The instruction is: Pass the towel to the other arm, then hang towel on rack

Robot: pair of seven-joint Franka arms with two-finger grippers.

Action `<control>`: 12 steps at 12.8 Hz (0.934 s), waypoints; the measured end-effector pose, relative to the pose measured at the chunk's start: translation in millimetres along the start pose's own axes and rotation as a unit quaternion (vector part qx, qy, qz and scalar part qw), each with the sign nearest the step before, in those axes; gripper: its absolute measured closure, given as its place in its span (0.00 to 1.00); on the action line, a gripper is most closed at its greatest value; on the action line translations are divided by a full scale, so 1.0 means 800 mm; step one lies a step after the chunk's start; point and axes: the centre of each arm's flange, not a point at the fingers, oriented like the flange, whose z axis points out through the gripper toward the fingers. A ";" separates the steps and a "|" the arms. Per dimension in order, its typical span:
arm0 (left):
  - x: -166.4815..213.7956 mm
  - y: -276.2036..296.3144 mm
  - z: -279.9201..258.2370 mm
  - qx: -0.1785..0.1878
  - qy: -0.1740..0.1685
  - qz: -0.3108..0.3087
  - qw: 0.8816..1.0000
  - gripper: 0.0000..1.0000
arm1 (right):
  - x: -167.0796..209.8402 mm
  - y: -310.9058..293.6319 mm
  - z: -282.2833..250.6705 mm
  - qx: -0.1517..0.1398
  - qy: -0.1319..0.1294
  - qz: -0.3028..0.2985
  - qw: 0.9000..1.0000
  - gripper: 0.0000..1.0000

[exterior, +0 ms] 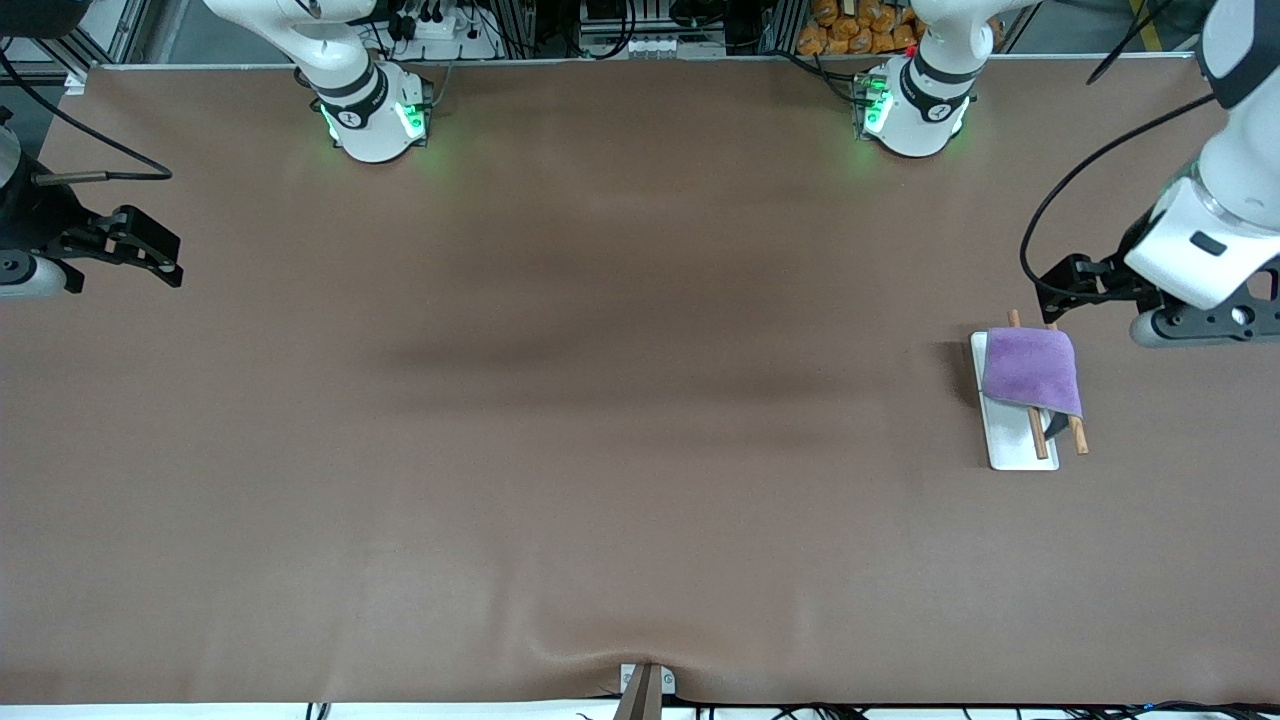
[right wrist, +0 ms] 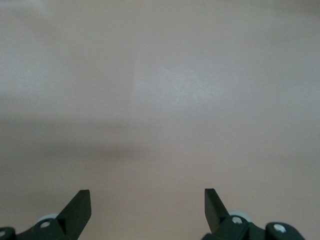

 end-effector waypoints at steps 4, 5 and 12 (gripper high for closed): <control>-0.014 -0.006 -0.008 0.000 0.001 -0.012 1.000 0.00 | 0.000 0.000 0.000 0.001 -0.001 0.017 1.000 0.00; -0.020 -0.010 -0.011 -0.005 0.002 -0.017 1.000 0.00 | 0.000 0.000 0.000 0.001 -0.001 0.020 1.000 0.00; -0.054 -0.022 -0.043 -0.009 -0.002 -0.021 1.000 0.00 | 0.000 0.001 0.000 0.001 -0.001 0.023 1.000 0.00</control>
